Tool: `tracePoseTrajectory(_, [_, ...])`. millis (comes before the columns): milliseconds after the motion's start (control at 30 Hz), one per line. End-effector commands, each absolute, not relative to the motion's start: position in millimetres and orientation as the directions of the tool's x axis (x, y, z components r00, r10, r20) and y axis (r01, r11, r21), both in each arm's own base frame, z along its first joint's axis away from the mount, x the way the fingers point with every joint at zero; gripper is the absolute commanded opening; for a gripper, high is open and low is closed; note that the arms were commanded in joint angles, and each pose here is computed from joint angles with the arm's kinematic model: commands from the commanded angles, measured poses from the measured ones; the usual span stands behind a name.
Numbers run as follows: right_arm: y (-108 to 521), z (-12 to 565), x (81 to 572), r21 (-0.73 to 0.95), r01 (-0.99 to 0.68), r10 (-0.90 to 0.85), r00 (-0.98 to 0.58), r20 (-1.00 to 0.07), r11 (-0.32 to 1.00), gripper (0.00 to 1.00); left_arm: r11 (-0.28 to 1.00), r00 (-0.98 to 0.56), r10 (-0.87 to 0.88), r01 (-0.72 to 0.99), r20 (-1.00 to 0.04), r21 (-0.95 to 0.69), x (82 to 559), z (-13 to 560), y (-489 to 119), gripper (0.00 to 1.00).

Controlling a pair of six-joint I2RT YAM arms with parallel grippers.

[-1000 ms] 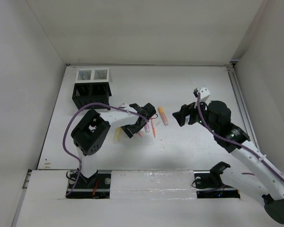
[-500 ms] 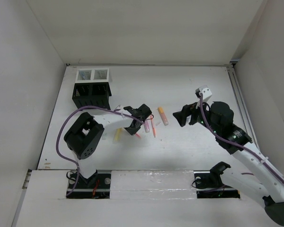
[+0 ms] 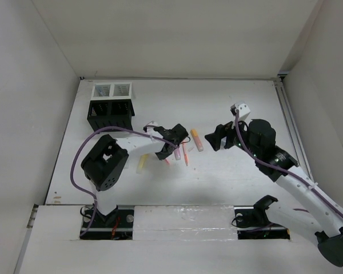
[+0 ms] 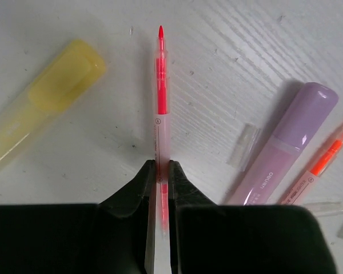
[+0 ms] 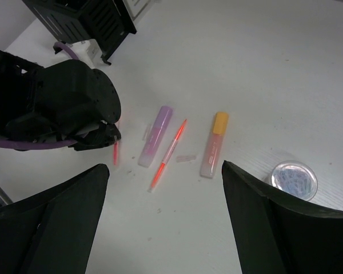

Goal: Sort the stationery into containers
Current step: Pick up the pen from the center of the board, then pick up the pen cap from the center of the board.

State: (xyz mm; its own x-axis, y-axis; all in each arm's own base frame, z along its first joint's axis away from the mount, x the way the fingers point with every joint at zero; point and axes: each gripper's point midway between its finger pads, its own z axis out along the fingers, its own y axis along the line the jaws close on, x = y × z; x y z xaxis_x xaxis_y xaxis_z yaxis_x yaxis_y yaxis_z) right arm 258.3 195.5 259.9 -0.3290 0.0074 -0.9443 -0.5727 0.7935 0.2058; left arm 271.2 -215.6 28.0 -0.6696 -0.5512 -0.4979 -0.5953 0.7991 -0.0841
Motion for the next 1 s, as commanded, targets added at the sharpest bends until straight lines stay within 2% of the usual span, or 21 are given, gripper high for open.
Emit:
tracePoseTrajectory(0, [202,279,268,0.213,-0.591,0.05,-0.28,-0.959,0.778,0.86,0.827,-0.63,-0.476,-0.558,-0.614,-0.069,282,74,-197,0.0])
tracePoseTrajectory(67, [204,278,271,0.214,-0.589,0.046,-0.287,-0.957,0.779,0.86,0.837,-0.608,-0.462,-0.539,-0.646,-0.092,284,92,-191,0.0])
tracePoseTrajectory(100, [206,277,274,0.215,-0.588,0.041,-0.294,-0.955,0.78,0.86,0.838,-0.576,-0.481,-0.523,-0.661,-0.153,286,112,-190,0.0])
tracePoseTrajectory(200, [206,269,286,0.213,-0.561,0.031,-0.316,-0.948,0.8,0.86,0.893,-0.587,-0.402,-0.421,-0.702,-0.16,285,138,-184,0.0])
tracePoseTrajectory(233, [205,264,289,0.212,-0.549,0.024,-0.328,-0.944,0.809,0.85,0.909,-0.598,-0.404,-0.349,-0.692,-0.228,287,154,-193,0.0])
tracePoseTrajectory(300, [210,265,298,0.212,-0.548,0.022,-0.332,-0.943,0.809,0.85,0.961,-0.656,-0.274,-0.214,-0.703,-0.175,284,165,-190,0.0])
tracePoseTrajectory(533, [242,210,328,0.183,-0.498,-0.082,-0.464,-0.882,0.848,0.82,0.987,-0.638,-0.074,0.061,-0.766,-0.146,262,218,-182,0.0])
tracePoseTrajectory(600, [244,198,331,0.208,-0.437,-0.055,-0.517,-0.854,0.875,0.77,0.985,-0.629,-0.005,0.131,-0.777,-0.112,251,221,-173,0.0])
tracePoseTrajectory(667, [242,187,335,0.194,-0.343,-0.03,-0.551,-0.834,0.919,0.7,0.981,-0.597,-0.008,0.152,-0.802,-0.122,245,230,-166,0.0])
tracePoseTrajectory(800, [243,187,333,0.255,-0.145,0.138,-0.545,-0.827,0.956,0.7,0.968,-0.516,-0.06,0.179,-0.854,-0.177,241,236,-161,0.0])
tracePoseTrajectory(867, [235,183,331,0.219,-0.063,0.151,-0.539,-0.828,0.974,0.7,0.963,-0.516,-0.065,0.192,-0.854,-0.189,237,233,-161,0.0])
tracePoseTrajectory(967, [234,175,331,0.284,0.049,0.261,-0.56,-0.787,0.958,0.7,0.96,-0.521,-0.072,0.194,-0.85,-0.201,235,231,-161,0.0])
